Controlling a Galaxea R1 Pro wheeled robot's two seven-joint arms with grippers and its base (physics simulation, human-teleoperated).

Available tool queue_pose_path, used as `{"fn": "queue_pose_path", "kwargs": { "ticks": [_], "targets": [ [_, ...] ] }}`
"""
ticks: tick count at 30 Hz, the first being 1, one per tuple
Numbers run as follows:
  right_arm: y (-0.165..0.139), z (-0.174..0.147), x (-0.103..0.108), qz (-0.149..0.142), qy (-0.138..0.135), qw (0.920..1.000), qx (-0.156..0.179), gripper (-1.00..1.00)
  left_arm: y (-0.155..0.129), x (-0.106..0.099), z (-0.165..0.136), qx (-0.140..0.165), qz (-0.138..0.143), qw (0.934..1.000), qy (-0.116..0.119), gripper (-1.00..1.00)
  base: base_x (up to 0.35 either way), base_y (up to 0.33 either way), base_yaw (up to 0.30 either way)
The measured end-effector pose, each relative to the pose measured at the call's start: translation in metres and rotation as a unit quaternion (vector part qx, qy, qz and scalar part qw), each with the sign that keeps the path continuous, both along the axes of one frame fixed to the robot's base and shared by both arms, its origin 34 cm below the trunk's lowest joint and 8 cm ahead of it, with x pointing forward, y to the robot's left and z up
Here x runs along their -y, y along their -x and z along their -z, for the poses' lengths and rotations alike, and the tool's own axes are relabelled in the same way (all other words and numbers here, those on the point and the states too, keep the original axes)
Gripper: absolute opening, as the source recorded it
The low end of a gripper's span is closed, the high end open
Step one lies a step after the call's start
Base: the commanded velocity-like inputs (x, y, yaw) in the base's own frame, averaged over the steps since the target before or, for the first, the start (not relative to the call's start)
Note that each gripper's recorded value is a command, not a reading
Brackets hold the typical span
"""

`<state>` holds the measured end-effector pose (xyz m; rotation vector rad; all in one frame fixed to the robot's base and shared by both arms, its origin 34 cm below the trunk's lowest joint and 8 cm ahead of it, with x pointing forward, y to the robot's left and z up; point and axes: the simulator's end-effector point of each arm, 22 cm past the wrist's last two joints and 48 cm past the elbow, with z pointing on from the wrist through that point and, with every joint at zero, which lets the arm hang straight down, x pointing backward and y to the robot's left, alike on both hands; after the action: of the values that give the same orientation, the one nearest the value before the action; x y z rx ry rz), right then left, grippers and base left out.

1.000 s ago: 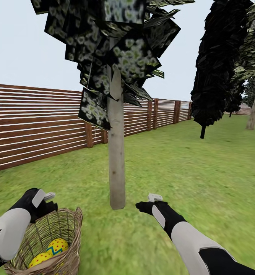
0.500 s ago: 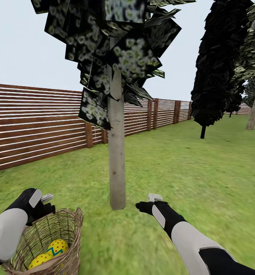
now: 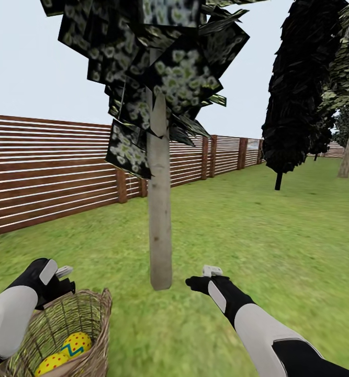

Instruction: Take the three Easter eggs out of the wicker basket on the lawn in the garden, then place them on the lawn next to a single tree (choose any tree) so that all three eggs are next to the same tree and none are left in the basket.

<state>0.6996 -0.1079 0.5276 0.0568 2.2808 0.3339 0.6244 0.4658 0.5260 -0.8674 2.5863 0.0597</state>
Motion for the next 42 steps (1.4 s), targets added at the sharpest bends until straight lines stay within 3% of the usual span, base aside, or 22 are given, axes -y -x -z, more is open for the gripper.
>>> {"fn": "queue_pose_path", "kwargs": {
  "ticks": [42],
  "targets": [
    [0.0003,0.0003,0.0000,0.000,0.000,1.0000,0.000,1.00,0.0033,0.0027,0.0017,-0.009,0.004,0.9999,0.005,1.00,0.059,0.049,0.000]
  ]
}}
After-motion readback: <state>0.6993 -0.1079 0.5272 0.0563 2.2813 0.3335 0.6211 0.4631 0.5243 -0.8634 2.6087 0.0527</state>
